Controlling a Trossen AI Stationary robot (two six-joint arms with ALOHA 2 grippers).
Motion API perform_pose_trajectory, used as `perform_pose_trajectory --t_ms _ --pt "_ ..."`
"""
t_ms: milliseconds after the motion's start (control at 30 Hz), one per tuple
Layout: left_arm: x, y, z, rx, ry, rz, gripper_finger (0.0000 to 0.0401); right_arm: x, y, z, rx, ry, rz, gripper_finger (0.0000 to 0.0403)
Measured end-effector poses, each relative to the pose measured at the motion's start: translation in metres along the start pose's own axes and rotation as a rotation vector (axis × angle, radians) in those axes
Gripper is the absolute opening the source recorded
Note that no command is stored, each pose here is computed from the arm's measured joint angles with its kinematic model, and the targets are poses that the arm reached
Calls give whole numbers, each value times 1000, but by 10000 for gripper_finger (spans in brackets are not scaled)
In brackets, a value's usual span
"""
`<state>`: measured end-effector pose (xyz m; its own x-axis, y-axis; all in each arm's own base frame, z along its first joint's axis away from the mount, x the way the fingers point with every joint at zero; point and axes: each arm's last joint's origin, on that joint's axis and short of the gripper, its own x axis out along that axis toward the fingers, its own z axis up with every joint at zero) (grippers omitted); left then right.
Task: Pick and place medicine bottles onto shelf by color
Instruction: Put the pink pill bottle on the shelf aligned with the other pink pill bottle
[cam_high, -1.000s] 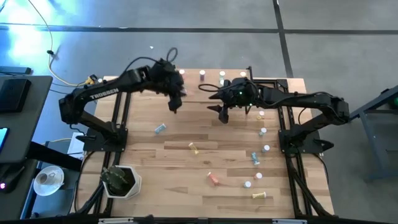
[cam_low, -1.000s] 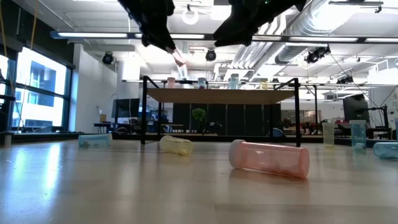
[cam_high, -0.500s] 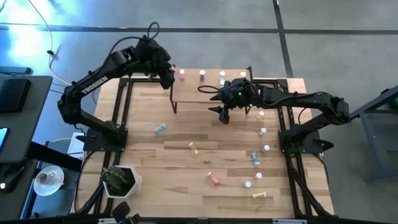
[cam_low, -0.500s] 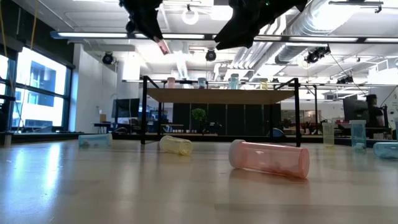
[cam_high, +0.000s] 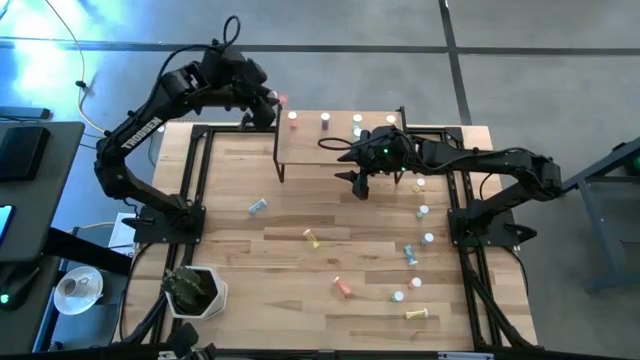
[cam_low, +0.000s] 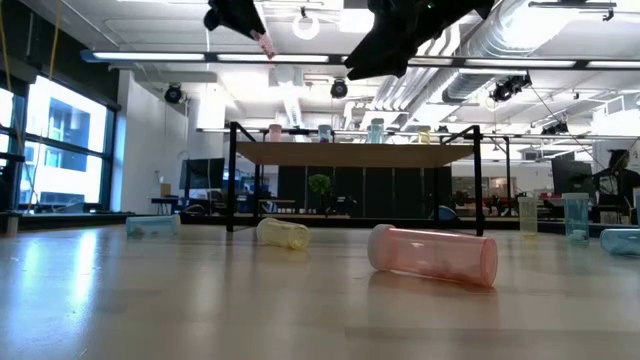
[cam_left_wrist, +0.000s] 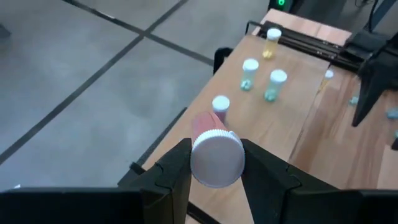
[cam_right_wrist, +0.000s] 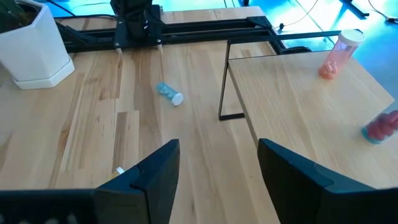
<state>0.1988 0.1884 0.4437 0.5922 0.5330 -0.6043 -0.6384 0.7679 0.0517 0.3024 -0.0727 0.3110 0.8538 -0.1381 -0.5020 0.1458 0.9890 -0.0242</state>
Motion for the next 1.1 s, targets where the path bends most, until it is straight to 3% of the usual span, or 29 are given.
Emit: perform_pose_trajectory --t_ms 133,267,567,867,1100 --pt "22 0 1 -3 61 -21 113 0 0 0 5 1 0 209" --pt "54 -1 -9 -13 221 -84 113 0 0 0 16 2 0 209" --pt "118 -4 -28 -9 441 -70 113 0 0 0 16 3 1 209" --pt "142 -3 -38 3 524 -60 113 0 0 0 16 4 1 209" --pt "144 -4 -38 9 529 -63 113 0 0 -1 17 11 1 209"
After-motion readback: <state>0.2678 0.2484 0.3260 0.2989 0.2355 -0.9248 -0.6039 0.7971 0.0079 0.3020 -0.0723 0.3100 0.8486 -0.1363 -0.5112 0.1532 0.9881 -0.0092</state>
